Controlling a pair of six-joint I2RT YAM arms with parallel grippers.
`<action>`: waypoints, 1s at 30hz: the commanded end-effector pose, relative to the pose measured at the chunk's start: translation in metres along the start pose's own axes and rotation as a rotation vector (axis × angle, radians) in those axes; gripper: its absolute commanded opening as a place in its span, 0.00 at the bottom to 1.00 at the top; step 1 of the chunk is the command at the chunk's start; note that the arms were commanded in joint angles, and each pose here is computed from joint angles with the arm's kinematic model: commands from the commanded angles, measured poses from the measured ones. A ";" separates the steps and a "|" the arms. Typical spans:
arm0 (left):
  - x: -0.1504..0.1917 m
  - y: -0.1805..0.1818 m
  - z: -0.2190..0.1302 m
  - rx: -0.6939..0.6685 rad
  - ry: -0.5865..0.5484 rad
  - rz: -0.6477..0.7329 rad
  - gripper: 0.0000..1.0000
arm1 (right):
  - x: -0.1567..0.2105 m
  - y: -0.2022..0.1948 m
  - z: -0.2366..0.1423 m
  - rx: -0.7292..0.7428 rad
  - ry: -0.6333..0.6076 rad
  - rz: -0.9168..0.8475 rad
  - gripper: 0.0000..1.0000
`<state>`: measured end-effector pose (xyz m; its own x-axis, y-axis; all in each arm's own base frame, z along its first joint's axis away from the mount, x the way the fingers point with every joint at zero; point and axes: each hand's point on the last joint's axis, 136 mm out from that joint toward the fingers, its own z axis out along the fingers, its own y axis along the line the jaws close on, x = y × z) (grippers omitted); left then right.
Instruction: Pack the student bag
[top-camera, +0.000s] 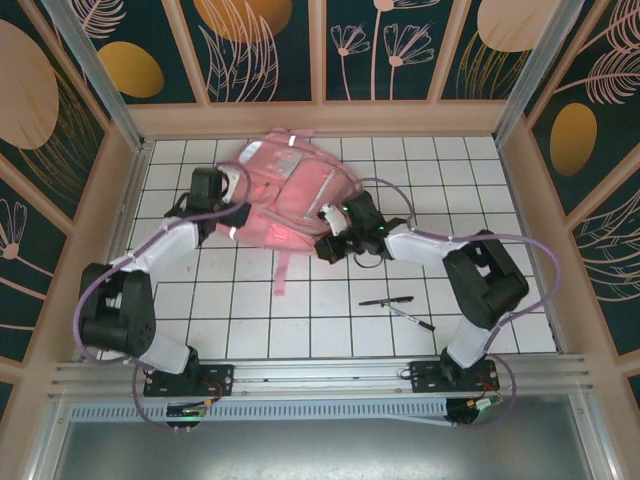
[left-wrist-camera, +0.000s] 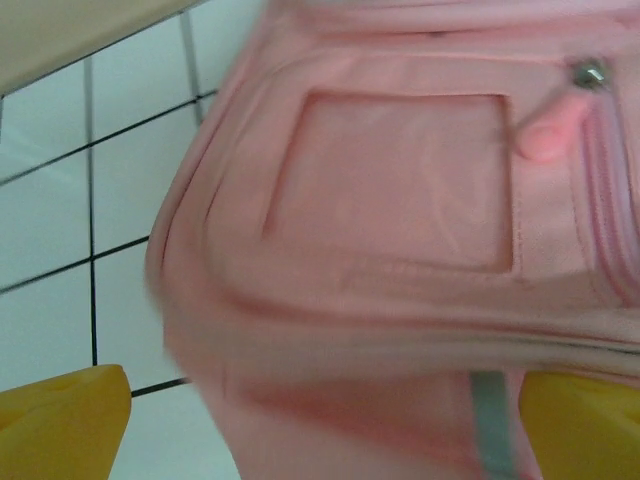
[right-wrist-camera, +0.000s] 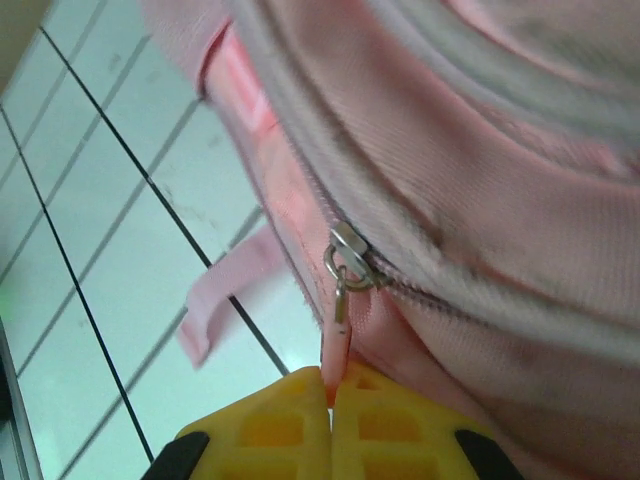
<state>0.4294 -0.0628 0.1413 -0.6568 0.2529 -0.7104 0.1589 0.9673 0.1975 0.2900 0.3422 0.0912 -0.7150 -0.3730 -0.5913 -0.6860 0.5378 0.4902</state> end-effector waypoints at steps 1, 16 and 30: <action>0.005 -0.002 -0.009 0.000 0.080 -0.402 0.95 | -0.026 0.040 0.024 -0.123 -0.027 -0.097 0.00; 0.086 -0.085 -0.031 0.375 0.316 -1.011 0.90 | -0.005 0.091 0.064 -0.253 0.008 -0.102 0.00; 0.106 -0.076 0.011 0.146 0.331 -0.978 0.31 | 0.004 0.086 0.068 -0.046 0.028 -0.097 0.00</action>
<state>0.3449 -0.1279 0.0484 -0.7542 -0.6185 -0.2205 -0.4403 0.7254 -0.5290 0.2433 0.4375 0.0699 -0.6662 -0.4425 -0.6003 -0.7448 0.4354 0.5056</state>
